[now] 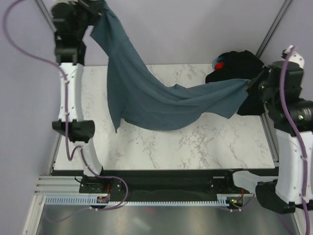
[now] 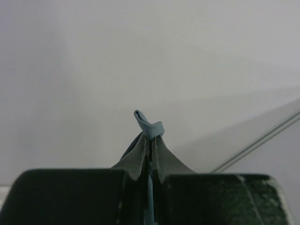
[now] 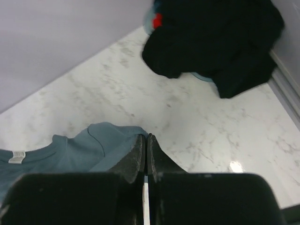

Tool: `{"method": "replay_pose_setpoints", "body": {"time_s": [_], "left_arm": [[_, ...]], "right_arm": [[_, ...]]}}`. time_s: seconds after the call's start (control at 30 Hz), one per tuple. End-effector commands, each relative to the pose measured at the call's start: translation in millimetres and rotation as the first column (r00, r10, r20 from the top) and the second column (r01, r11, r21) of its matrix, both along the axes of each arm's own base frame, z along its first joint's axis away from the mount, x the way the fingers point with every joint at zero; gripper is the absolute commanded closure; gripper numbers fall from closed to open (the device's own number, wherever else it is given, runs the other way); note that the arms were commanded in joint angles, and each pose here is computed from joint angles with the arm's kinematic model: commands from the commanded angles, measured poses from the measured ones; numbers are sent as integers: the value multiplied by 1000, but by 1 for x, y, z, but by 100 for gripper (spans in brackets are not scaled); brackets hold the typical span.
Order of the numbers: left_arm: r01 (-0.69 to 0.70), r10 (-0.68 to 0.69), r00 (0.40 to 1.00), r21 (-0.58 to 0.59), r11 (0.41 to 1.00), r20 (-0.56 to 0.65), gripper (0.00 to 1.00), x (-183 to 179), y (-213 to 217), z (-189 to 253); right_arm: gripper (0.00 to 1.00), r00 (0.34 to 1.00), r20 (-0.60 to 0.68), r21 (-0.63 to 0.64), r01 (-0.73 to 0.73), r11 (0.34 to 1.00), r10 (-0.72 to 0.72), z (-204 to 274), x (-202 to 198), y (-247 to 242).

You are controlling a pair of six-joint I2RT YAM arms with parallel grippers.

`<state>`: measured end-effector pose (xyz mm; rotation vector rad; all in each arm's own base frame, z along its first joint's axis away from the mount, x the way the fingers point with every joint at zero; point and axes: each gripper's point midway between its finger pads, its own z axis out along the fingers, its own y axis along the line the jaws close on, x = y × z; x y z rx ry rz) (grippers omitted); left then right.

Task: Fold and stack the t-shirts
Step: Flatten the tshirt out

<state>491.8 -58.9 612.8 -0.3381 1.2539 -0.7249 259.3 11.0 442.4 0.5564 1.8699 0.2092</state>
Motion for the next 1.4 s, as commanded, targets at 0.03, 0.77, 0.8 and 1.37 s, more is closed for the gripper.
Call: {"method": "replay_pose_setpoints", "body": {"time_s": [0.03,0.77,0.8,1.37], "left_arm": [[277,-291,894,-90,957,-342,98,111,-100,-183],[390,139,495,363,846,-857,44,-97,-117,-441],[411,114,478,336,848,-871,46,-107,-124,-449],[567,50,205,161,808,-977,44,-181,-194,-585]], "right_arm": [[100,936,-260,-100,220,970,-239,-95,56,-39],[100,921,-390,72,45,996,-13,-186,93,-13],[100,921,-390,73,34,997,-2,-186,92,-10],[100,912,-408,91,-18,996,54,-205,64,1]]}}
